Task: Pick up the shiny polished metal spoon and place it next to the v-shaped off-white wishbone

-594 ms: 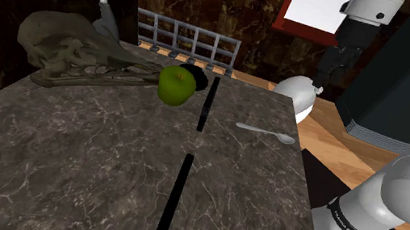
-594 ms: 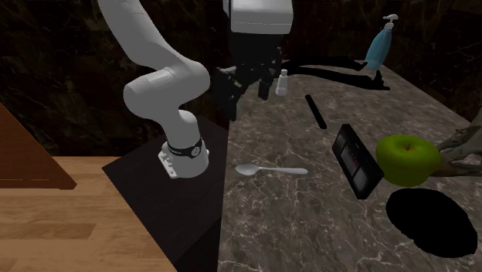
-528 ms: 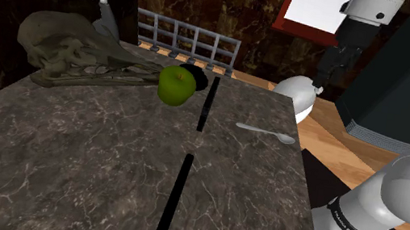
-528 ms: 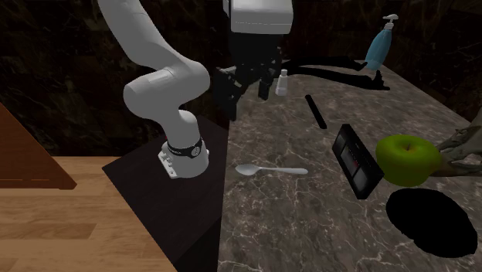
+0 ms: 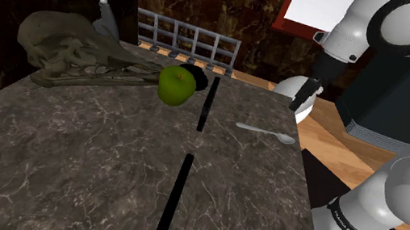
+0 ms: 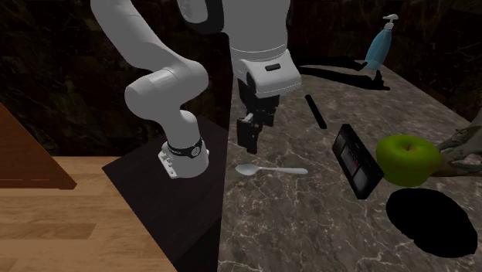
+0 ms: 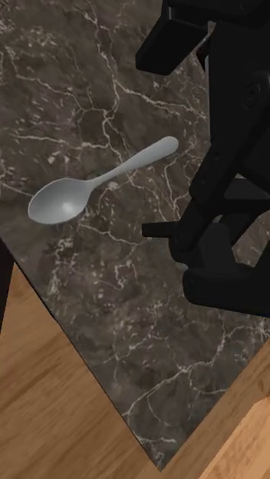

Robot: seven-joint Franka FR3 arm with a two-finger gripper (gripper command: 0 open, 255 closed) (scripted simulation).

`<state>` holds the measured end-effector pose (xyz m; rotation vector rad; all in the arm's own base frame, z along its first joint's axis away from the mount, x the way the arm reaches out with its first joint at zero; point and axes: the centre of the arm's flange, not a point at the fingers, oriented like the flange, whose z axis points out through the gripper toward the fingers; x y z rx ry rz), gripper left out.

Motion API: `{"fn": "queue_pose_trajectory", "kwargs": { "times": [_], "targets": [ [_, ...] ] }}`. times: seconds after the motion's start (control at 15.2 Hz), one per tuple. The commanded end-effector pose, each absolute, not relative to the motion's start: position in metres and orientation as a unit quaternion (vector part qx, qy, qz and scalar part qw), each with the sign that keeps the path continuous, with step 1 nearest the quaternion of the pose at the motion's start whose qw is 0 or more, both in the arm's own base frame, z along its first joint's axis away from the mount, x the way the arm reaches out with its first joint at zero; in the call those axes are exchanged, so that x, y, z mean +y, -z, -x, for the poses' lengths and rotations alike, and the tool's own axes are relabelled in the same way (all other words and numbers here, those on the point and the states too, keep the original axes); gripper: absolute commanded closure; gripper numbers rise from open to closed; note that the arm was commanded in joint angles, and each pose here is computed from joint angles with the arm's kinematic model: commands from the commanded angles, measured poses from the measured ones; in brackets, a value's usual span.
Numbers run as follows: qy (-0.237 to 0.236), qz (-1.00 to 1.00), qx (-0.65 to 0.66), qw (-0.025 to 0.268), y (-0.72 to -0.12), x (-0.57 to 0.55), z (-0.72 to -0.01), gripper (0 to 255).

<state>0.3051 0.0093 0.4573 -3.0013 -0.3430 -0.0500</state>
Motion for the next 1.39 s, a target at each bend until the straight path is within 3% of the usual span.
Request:
{"fn": "queue_pose_trajectory", "kwargs": {
  "times": [0.0,0.33,0.86,1.32],
  "targets": [
    [0.04,0.985,-0.154,0.068,-0.432,0.016,-0.305,0],
    [0.093,0.96,-0.249,0.087,-0.372,0.034,-0.312,0],
    [0.093,0.96,-0.25,0.087,-0.333,0.042,-0.318,0],
    [0.093,0.96,-0.25,0.087,-0.333,0.042,-0.318,0]
  ]
}}
